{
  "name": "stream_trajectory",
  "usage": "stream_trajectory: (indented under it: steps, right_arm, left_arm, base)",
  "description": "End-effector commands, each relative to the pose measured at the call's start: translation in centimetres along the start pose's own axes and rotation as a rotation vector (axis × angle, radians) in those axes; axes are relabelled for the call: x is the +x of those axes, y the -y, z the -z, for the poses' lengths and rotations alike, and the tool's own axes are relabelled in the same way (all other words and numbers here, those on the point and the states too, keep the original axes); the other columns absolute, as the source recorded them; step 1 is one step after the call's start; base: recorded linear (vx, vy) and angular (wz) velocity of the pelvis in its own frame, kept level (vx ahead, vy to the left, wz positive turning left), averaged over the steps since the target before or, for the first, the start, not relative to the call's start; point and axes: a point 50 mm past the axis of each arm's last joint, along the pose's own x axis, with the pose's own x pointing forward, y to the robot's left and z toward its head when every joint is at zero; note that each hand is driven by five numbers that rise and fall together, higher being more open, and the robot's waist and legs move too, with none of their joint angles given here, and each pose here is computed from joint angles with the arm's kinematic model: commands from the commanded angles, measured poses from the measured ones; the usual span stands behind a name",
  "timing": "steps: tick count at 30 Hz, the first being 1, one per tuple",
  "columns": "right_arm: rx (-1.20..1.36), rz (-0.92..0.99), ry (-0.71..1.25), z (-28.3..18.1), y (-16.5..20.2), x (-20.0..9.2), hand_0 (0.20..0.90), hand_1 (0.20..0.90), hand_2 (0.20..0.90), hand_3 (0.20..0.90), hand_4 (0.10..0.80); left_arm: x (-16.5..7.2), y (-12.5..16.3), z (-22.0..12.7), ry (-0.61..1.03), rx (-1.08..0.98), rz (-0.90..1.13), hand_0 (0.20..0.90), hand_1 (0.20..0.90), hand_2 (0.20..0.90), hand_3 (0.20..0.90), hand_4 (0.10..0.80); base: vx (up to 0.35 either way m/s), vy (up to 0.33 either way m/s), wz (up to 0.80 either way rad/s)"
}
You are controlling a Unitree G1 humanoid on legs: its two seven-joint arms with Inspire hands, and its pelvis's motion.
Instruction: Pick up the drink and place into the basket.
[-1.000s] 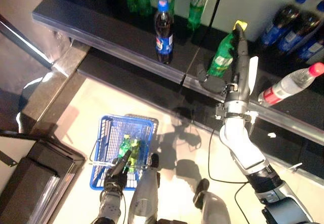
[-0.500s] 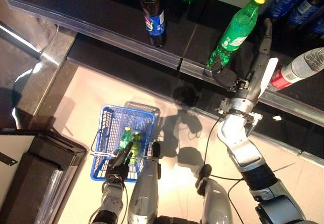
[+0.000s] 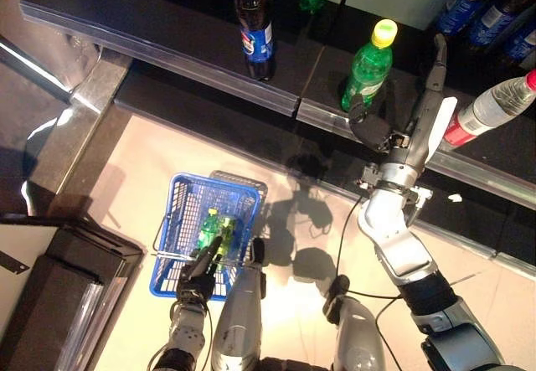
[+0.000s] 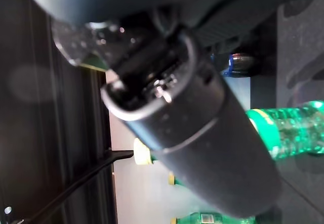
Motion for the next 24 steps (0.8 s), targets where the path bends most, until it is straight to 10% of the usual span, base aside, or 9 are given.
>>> stream_trajectory:
  steps: [1, 24]
  right_arm:
    - [0.14, 0.087, 0.258, -5.8, 0.6, 2.6, 0.9, 0.9, 0.9, 0.9, 0.8]
    - [0.156, 0.222, 0.225, -5.3, 1.6, 4.6, 0.9, 0.9, 0.9, 0.9, 0.8]
  left_arm:
    - [-2.5, -3.1, -0.2, 0.026, 0.104, 0.01, 0.3, 0.3, 0.3, 0.2, 0.1]
    - [-1.9, -2.0, -0.4, 0.023, 0.113, 0.039, 0.3, 0.3, 0.3, 0.2, 0.1]
  base:
    - [0.026, 0.014, 0.06]
    - [0.001, 0.002, 0.01]
